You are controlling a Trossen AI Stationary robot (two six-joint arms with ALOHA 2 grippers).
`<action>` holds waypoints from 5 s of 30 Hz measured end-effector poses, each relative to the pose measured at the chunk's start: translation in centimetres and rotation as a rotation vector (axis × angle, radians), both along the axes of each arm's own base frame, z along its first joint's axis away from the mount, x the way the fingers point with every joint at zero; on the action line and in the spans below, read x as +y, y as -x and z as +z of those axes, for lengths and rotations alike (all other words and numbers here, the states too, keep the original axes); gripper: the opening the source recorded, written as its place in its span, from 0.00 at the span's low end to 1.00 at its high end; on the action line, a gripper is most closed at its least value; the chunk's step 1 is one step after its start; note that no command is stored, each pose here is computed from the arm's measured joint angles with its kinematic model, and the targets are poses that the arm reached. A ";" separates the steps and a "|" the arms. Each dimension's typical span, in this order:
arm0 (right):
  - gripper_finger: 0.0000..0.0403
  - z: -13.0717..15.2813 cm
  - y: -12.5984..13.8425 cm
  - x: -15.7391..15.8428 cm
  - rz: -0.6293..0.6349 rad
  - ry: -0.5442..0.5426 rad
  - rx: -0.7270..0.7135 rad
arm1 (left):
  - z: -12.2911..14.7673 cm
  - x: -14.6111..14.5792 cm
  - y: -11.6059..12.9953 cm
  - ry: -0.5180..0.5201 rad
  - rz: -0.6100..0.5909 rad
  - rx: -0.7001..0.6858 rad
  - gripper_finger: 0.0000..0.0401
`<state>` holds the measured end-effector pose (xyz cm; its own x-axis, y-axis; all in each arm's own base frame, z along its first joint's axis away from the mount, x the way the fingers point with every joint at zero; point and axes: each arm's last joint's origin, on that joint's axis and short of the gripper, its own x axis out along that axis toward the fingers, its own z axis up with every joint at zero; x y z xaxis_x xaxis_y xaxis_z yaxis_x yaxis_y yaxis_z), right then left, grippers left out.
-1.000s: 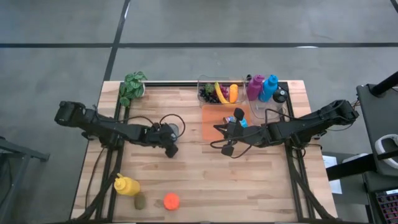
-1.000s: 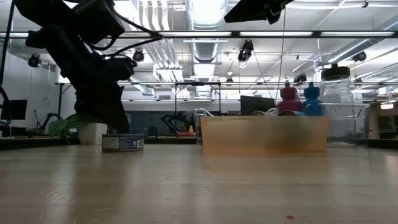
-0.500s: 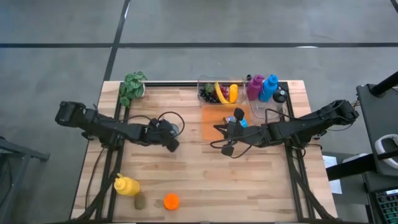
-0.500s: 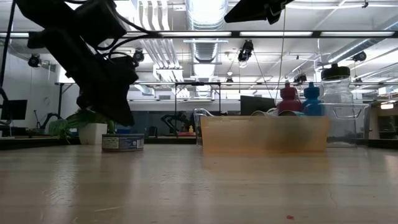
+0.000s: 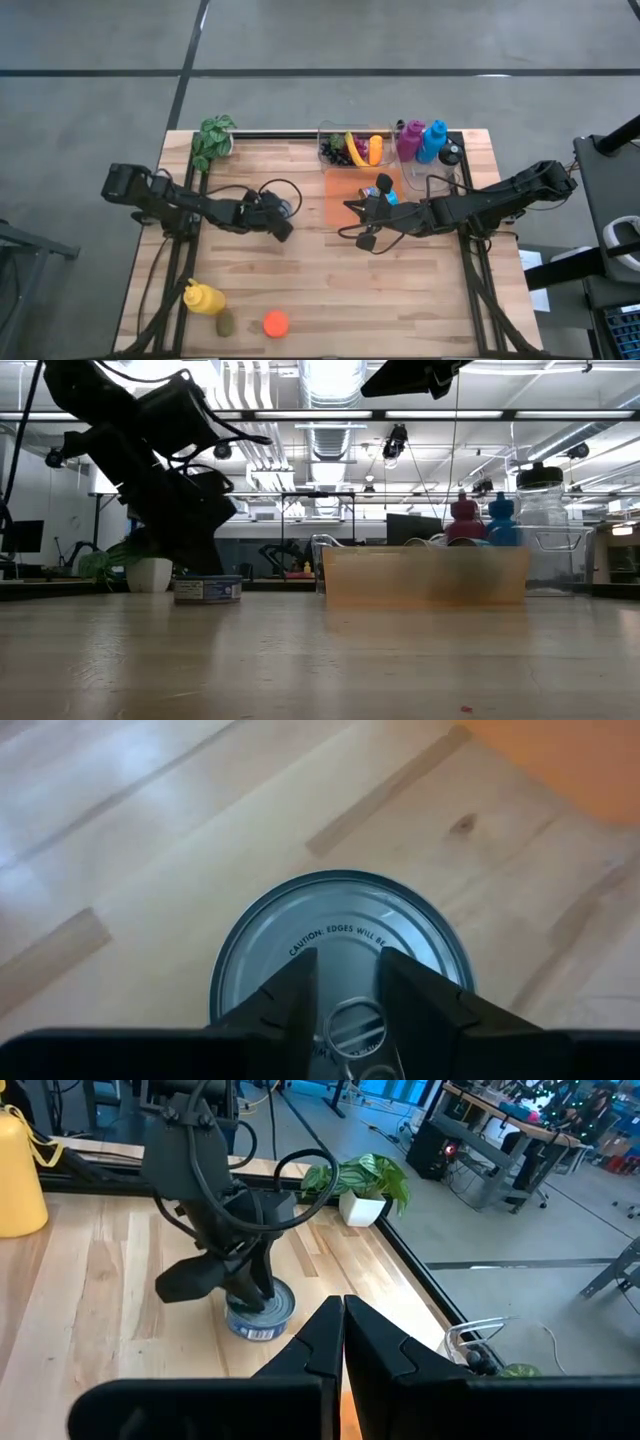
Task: Pick & Place Food Item
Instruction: Put the blue tuna can into the orange bin
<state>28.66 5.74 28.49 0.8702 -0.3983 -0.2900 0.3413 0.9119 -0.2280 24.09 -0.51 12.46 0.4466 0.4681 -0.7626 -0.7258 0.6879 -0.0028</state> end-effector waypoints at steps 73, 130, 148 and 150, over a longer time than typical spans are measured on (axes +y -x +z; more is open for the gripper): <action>0.02 -7.0 -3.6 2.6 0.691 0.134 0.391 | 10.1 -14.1 -0.1 -0.074 -0.651 -0.233 0.29; 0.02 -13.0 -13.6 4.5 0.945 0.094 0.704 | 10.7 -13.7 0.6 -0.091 -0.637 -0.233 0.29; 0.02 -13.0 -13.6 4.6 0.945 0.093 0.705 | 10.7 -13.7 0.6 -0.091 -0.637 -0.233 0.29; 0.02 -13.0 -13.6 4.6 0.945 0.093 0.706 | 10.7 -13.7 0.6 -0.091 -0.637 -0.233 0.29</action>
